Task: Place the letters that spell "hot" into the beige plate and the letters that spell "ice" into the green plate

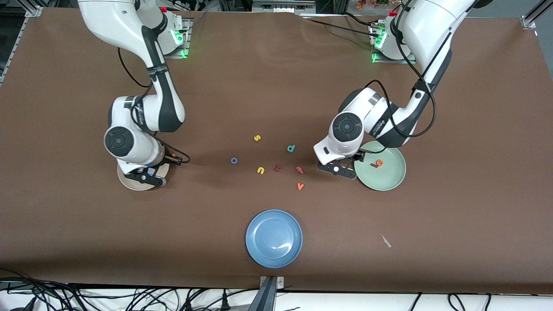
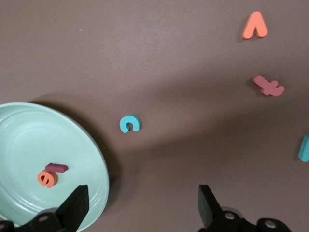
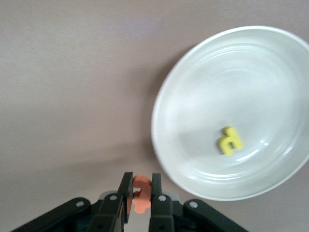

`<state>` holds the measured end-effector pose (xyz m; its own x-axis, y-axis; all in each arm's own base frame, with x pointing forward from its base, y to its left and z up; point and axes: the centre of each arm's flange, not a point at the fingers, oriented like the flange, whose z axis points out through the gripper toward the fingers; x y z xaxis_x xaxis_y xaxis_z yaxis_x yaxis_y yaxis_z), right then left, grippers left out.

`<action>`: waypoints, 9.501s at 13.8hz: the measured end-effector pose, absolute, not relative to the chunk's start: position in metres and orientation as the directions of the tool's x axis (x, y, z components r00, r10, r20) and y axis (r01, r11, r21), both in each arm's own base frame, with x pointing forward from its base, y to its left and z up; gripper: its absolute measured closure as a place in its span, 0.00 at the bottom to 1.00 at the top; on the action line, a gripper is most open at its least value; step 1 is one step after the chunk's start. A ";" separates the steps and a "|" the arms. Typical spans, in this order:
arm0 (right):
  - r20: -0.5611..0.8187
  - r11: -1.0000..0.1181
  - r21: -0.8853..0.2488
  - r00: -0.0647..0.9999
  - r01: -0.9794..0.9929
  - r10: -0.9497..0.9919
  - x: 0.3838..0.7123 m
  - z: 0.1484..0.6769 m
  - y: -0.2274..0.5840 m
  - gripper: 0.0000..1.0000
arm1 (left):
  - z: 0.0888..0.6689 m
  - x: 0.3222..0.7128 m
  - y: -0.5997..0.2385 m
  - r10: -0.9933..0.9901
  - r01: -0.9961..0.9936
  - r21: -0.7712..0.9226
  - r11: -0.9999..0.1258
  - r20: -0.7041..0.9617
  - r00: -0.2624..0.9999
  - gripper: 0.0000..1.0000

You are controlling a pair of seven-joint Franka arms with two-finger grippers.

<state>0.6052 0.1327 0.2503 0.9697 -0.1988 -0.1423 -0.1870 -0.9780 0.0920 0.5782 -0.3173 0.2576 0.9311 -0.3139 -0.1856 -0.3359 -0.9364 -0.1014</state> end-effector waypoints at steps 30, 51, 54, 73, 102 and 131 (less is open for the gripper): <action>-0.013 -0.951 0.009 0.951 -0.308 -0.308 0.550 0.217 0.343 0.00 | 0.174 0.598 -0.288 -0.276 -0.282 -0.058 -0.958 -0.098 0.956 0.75; -0.054 -0.926 -0.032 0.926 -0.376 -0.374 0.573 0.184 0.351 0.21 | 0.223 0.618 -0.216 -0.346 -0.377 -0.109 -0.920 -0.228 0.910 0.08; -0.062 -0.926 -0.022 0.925 -0.377 -0.375 0.571 0.178 0.349 0.27 | 0.250 0.618 -0.223 -0.349 -0.383 -0.121 -0.916 -0.232 0.908 0.00; -0.092 -0.919 -0.023 0.916 -0.394 -0.390 0.568 0.177 0.349 0.57 | 0.610 0.523 -0.095 -0.142 -0.142 -0.004 -0.990 -0.067 0.988 0.00; -0.203 -0.985 0.061 0.964 -0.164 -0.173 0.632 0.268 0.199 0.73 | 0.604 0.566 -0.079 -0.042 -0.042 -0.001 -0.999 -0.053 0.998 0.00; -0.189 -1.000 -0.030 0.982 -0.002 0.004 0.634 0.391 0.057 0.00 | 0.609 0.562 -0.054 -0.013 -0.013 -0.004 -1.000 -0.078 0.997 0.00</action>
